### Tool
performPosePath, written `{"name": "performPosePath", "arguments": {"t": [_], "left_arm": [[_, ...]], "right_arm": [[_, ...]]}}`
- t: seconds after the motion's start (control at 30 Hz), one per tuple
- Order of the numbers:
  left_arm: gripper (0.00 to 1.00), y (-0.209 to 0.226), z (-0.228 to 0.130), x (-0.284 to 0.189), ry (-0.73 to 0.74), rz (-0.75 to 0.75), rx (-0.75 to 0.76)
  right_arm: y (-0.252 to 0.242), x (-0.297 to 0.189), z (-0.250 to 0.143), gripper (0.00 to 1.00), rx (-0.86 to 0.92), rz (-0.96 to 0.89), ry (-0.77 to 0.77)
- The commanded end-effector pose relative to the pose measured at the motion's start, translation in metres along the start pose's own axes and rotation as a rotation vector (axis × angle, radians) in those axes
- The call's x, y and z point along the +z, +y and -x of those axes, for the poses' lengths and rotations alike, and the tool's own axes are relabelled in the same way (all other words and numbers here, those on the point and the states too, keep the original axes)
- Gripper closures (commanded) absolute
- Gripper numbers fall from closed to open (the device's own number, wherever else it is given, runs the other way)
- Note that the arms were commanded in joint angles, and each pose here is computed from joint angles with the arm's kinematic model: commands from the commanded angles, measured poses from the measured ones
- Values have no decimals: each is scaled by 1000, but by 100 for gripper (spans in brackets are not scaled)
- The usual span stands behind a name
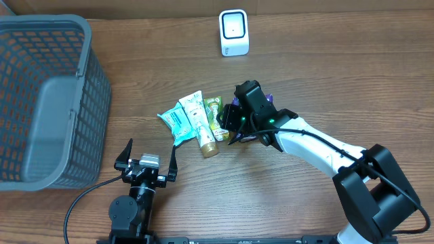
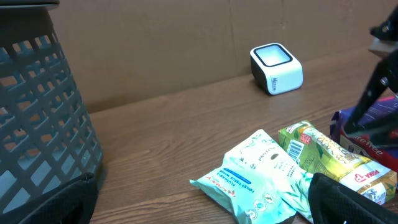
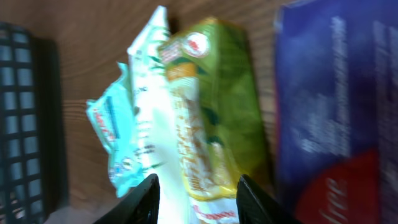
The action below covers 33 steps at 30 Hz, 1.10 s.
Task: Scan the item barcode
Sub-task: 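Reach the right gripper to the purple snack package, then grasp the purple package with the right gripper and lift it rightward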
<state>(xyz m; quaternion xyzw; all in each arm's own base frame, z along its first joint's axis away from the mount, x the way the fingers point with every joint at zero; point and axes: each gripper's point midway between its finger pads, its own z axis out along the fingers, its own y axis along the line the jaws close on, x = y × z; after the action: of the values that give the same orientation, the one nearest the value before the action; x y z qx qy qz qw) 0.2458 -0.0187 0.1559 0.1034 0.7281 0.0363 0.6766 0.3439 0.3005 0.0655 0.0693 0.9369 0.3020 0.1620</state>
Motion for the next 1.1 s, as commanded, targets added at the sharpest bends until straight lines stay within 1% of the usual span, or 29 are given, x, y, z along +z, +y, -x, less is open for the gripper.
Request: {"name": "performPosePath", "arguments": {"t": [0.0,0.13,0.23,0.4,0.5,0.57,0.73,0.8,0.93,0.97,1.0,1.07], "left_arm": [[0,1,-2,0,2,5,-4],[0,1,-1,0,1,6,-4],[0,1,-2,0,2,5,-4],[0,1,-2,0,2,5,-4],[0,1,-2,0,2,5,-4],[0,1,-2,0,2,5,-4],[1,1,-2,0,2,5,-4],[0,1,-2,0,2,5,-4],[0,1,-2,0,2,5,-4],[0,1,-2,0,2,5,-4],[1,1,-2,0,2,5,-4],[0,1,-1,0,1,6,-4]], "right_arm": [[-1,-2,4,59,25,-28,-20],[-10,-3,-4,59,36,-66,12],[-19,-6,-2,59,50,-90,19],[-51,-30,18,59,74,-209,7],[-77,-54,36,58,92,-328,-25],[-86,-65,45,57,77,-357,-35],[-103,-84,66,48,89,-381,-55],[-111,-93,73,46,114,-381,-59],[-106,-109,85,39,43,-255,-22],[-106,-114,88,36,29,-234,-21],[-108,-120,92,30,9,-211,-22],[-114,-126,97,24,-21,-187,-19]]}}
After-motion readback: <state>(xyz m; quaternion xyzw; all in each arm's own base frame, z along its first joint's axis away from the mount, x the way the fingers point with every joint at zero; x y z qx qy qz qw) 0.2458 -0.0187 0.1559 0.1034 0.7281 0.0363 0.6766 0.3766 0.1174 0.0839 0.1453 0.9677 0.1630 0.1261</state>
